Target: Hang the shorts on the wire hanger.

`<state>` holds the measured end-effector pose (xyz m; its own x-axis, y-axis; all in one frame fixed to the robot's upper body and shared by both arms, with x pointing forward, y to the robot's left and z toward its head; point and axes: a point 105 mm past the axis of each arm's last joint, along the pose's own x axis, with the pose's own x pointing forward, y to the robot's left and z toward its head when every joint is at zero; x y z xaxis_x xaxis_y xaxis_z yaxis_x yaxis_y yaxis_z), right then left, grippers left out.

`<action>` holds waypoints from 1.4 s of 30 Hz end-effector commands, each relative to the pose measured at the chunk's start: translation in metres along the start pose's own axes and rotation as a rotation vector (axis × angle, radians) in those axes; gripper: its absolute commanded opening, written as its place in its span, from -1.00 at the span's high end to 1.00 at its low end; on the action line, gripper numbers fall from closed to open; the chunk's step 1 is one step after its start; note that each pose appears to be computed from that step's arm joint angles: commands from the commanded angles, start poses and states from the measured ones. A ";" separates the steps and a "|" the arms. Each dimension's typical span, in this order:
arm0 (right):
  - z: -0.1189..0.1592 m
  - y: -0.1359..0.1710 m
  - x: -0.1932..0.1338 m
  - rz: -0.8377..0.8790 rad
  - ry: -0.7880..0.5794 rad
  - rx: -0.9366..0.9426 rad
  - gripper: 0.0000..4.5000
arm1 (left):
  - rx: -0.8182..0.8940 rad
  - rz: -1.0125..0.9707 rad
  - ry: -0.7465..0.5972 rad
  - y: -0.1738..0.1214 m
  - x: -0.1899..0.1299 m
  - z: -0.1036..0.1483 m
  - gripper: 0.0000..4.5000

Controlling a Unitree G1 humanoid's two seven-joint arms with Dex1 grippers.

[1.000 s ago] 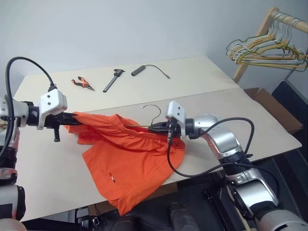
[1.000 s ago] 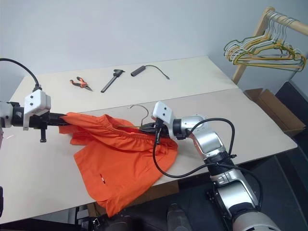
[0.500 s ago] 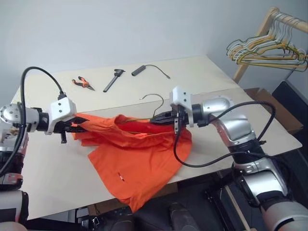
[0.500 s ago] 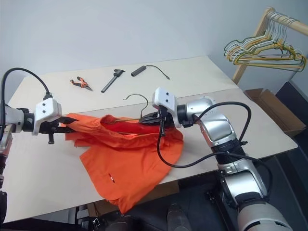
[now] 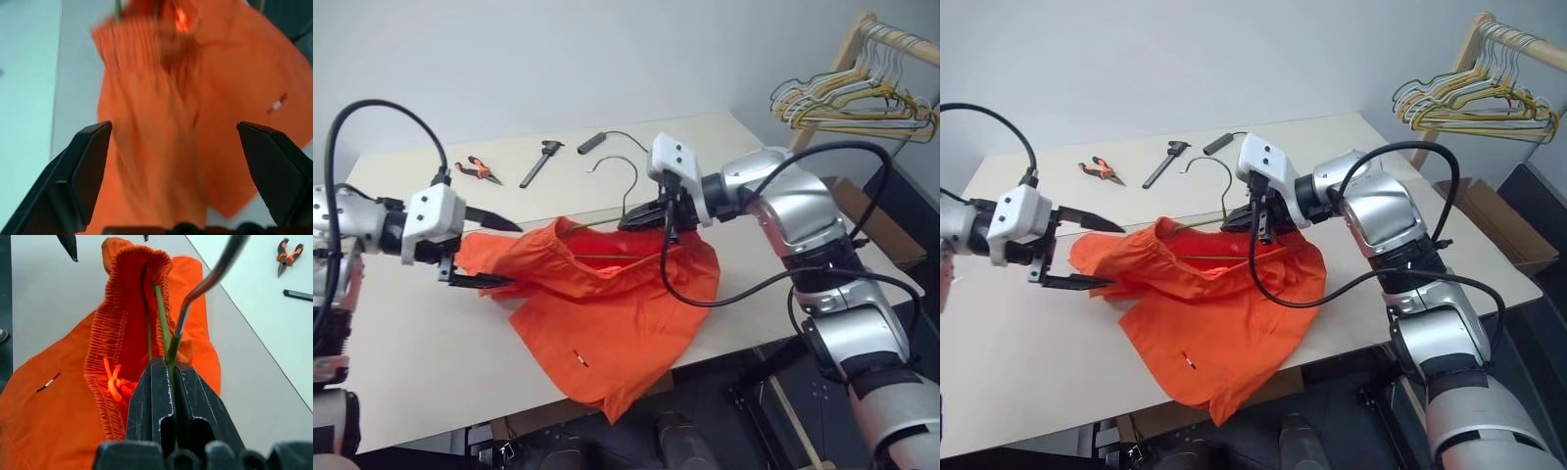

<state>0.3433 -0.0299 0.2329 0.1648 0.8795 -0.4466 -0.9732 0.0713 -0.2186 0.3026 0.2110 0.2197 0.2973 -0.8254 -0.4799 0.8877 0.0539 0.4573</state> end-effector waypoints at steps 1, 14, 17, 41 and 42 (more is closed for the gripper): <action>0.017 -0.003 -0.003 -0.014 -0.013 -0.048 1.00 | 0.055 0.055 0.008 0.017 0.021 0.007 -0.98; 0.027 0.001 -0.002 0.017 -0.016 -0.092 1.00 | 0.058 -0.013 0.118 0.037 0.069 -0.019 -0.60; 0.027 0.001 -0.003 0.018 -0.017 -0.092 1.00 | 0.053 -0.023 0.096 0.040 0.070 -0.017 -0.17; 0.026 -0.013 -0.076 -0.194 -0.068 -0.041 -0.75 | -0.024 -0.020 0.011 0.037 0.061 -0.015 1.00; 0.023 -0.009 -0.086 -0.196 -0.070 -0.037 -0.93 | -0.025 -0.021 0.012 0.037 0.061 -0.015 1.00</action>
<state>0.3458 -0.0900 0.2765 0.3500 0.8565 -0.3793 -0.9199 0.2379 -0.3117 0.3600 0.1695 0.1807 0.2606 -0.8045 -0.5338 0.9219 0.0432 0.3849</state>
